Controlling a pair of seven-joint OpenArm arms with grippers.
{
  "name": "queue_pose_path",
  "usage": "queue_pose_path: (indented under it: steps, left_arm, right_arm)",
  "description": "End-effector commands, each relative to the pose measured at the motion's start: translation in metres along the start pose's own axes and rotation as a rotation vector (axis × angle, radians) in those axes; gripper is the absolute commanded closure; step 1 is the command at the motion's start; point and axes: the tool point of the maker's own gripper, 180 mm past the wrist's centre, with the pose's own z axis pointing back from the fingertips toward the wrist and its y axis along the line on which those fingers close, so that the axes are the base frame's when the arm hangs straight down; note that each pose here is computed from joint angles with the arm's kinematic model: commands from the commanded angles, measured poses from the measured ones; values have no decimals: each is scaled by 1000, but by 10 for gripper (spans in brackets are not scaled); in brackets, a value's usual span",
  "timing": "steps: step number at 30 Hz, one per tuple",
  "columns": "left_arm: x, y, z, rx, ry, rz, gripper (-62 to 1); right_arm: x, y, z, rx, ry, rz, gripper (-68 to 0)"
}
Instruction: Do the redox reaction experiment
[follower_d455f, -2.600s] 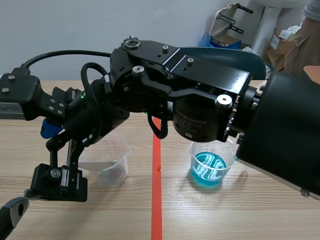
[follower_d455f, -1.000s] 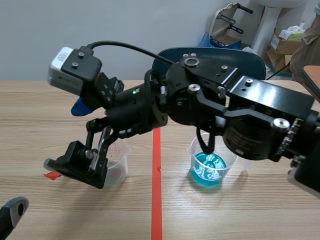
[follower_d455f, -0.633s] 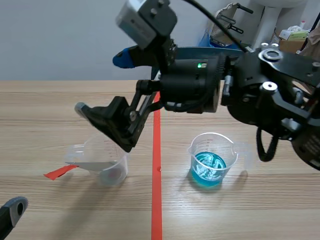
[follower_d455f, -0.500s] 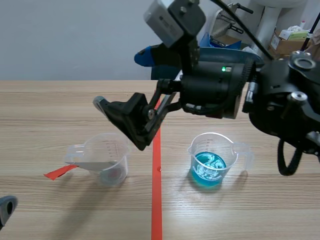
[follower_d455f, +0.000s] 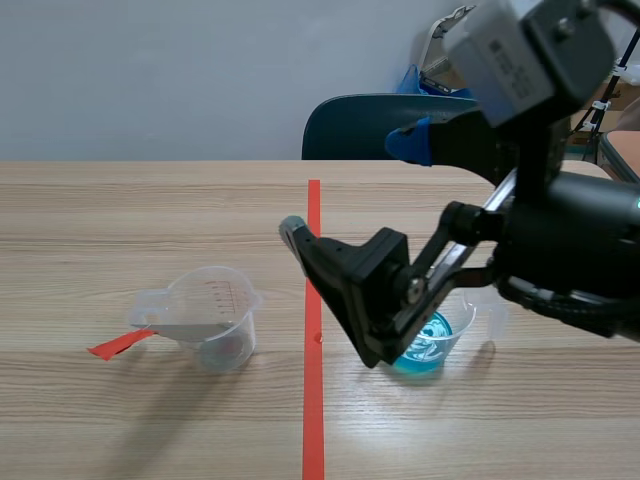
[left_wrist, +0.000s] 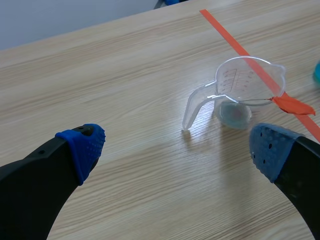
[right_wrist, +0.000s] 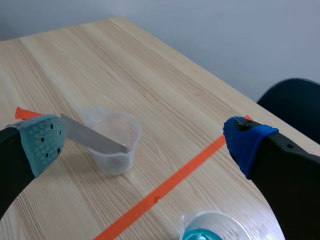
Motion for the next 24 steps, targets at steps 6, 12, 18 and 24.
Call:
queue_pose_path:
  steps: [6,12,18,24]
  left_arm:
    - [28,-1,-9,-15,-19,0,-618]
    - [47,-6,-15,-26,-27,7,-618]
    - [64,-19,-17,-60,-69,4,-618]
    - [66,-21,-18,-66,-75,4,-617]
  right_arm:
    - [7,-11,28,-91,40,8,-671]
    - [3,-31,47,-209,69,-10,-671]
    - [-9,-37,54,-245,134,-1,-671]
    - [-15,-37,55,-245,166,-5,-671]
